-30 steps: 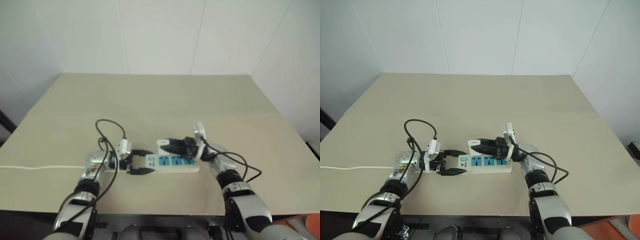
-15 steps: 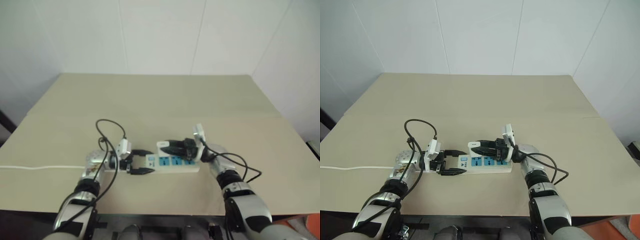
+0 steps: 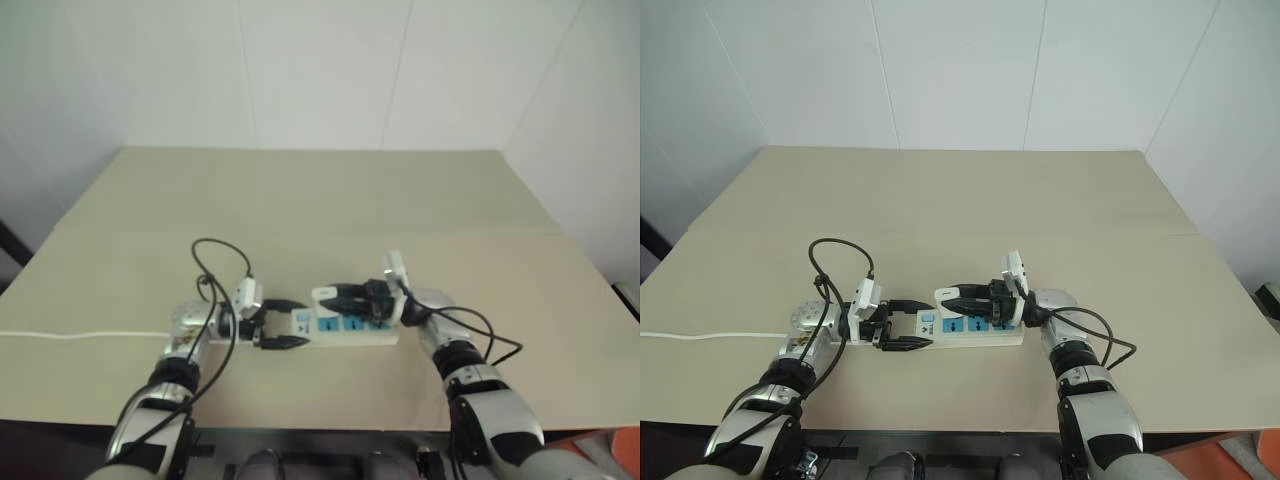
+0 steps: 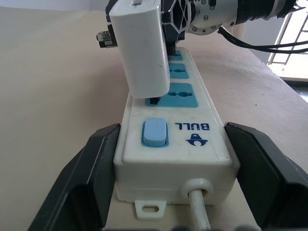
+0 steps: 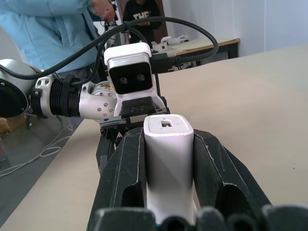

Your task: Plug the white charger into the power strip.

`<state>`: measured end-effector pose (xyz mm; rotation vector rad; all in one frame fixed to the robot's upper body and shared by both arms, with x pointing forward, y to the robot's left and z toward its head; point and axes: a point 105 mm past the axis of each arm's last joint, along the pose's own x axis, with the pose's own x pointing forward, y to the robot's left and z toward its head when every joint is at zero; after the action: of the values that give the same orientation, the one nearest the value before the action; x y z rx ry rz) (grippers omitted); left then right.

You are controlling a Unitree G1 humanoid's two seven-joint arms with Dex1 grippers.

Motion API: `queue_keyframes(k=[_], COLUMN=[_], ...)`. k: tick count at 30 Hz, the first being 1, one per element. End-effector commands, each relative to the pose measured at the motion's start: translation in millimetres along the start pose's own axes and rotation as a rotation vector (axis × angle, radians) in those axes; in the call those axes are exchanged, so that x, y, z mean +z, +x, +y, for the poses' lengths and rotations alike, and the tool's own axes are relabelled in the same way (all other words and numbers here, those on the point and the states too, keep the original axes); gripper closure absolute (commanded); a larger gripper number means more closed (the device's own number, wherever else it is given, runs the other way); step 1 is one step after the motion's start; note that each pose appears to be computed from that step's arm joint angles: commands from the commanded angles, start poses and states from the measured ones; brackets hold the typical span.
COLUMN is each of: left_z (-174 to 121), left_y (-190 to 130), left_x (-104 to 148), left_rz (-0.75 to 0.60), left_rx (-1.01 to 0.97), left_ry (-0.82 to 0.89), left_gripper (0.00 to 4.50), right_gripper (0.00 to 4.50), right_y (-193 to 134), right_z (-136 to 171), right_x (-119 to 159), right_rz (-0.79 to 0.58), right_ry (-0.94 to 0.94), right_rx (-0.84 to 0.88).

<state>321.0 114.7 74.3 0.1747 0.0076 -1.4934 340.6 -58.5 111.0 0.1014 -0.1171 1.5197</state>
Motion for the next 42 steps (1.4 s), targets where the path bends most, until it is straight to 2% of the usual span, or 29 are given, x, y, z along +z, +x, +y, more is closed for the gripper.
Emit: queue_keyframes(k=[1,13,32,42], left_z=[-2.0,-2.0,-1.2,-2.1], left_y=[1.6,2.3,2.5,1.3], left_x=[0.9,2.1,2.7,2.0], left_rz=[0.012,0.011,0.009,0.012], left_rx=[-0.031,-0.037,-0.033,-0.031], left_ry=[0.008,0.008,0.01,0.011], left_gripper=[1.28,1.28,1.28,1.28], right_gripper=[3.4,3.4,3.4,3.4], right_y=[-3.7,-21.7,-24.9,-30.1], right_z=[3.3,-2.0,8.6,8.0], right_x=[-7.0,-10.8,-21.6,-33.0], right_rz=[0.006,0.052,0.079,0.149], right_ry=[0.016,0.048,0.015,0.022], right_rx=[0.001,-0.026,0.007,-0.014])
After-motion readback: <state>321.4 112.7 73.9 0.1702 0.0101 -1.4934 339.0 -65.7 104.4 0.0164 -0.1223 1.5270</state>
